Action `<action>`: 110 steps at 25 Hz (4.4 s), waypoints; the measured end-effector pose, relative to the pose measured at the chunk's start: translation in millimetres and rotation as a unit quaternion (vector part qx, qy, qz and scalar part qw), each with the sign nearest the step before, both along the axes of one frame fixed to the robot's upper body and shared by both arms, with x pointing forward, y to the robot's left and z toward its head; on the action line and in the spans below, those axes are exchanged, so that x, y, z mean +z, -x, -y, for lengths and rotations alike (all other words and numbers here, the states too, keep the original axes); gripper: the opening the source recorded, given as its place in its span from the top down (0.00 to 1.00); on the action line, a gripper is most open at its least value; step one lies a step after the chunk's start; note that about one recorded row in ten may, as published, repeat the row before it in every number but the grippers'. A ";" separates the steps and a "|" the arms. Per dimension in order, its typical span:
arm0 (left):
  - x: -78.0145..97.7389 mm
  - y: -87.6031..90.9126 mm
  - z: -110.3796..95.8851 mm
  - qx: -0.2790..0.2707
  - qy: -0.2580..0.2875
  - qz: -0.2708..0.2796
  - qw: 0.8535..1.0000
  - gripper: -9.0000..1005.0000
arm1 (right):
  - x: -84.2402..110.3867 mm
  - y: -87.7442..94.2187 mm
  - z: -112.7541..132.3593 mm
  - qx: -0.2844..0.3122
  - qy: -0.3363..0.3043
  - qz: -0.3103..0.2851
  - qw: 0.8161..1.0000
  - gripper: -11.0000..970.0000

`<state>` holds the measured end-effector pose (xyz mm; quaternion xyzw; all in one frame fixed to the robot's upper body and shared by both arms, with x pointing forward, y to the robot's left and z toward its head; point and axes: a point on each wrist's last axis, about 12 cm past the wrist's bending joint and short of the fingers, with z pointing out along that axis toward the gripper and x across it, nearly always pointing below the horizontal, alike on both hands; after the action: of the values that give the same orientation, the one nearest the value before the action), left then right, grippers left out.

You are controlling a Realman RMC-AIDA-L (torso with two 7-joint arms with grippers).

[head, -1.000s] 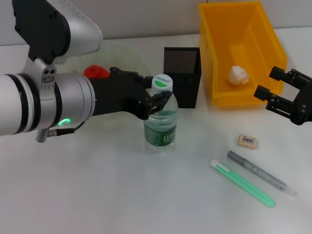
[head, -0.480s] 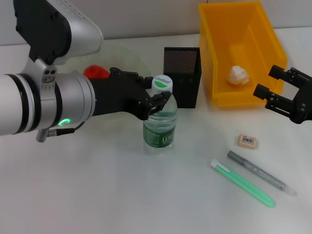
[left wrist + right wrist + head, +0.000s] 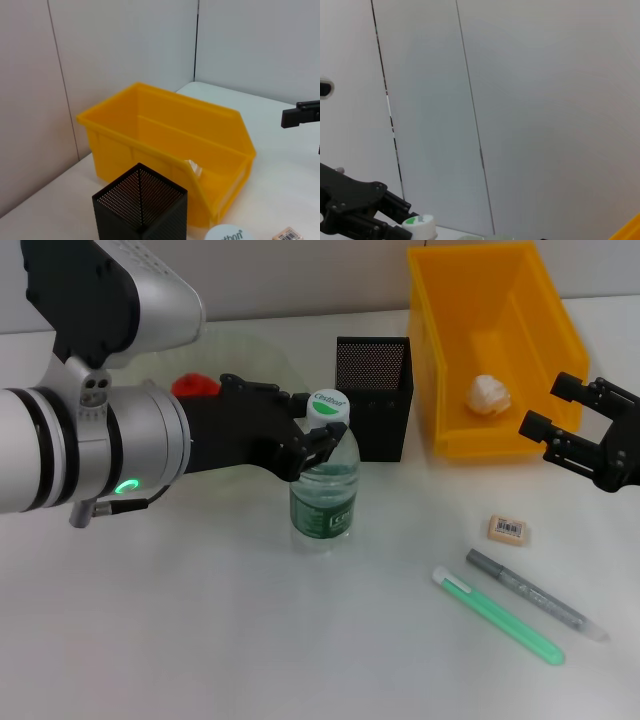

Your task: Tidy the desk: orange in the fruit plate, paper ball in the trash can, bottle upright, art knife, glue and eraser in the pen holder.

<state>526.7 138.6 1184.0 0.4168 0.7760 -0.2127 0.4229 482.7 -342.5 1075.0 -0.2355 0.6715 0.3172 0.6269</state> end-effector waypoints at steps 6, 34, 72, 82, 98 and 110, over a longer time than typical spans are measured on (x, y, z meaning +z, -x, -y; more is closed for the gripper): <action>0.2 -0.8 -0.7 0.002 0.001 0.001 1.000 0.59 | -0.6 -0.7 -0.3 -0.003 0.000 -0.001 1.000 0.24; -1.9 -7.5 -10.7 0.016 -0.005 0.004 1.000 0.59 | 0.1 -2.6 -1.7 0.000 -0.002 -0.002 1.000 0.24; -0.1 -12.5 -15.5 0.027 0.000 0.010 1.000 0.49 | -0.2 -4.8 -4.4 0.002 -0.007 -0.003 1.000 0.24; 4.8 -11.3 -14.9 0.024 0.010 0.016 1.000 0.27 | -0.5 -5.4 -4.1 0.000 -0.007 -0.004 1.000 0.24; 22.9 -7.6 -19.8 -0.014 0.071 0.020 0.997 0.21 | -1.8 -4.1 -2.7 -0.004 -0.006 -0.008 1.000 0.24; 45.6 0.8 -37.4 -0.070 0.156 0.030 0.985 0.21 | -4.6 -0.5 0.5 -0.016 -0.016 -0.016 1.000 0.24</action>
<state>526.0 175.9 1229.6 0.4050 0.6891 -0.3475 0.4903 483.2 -343.0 1070.4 -0.2098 0.6803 0.3214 0.6244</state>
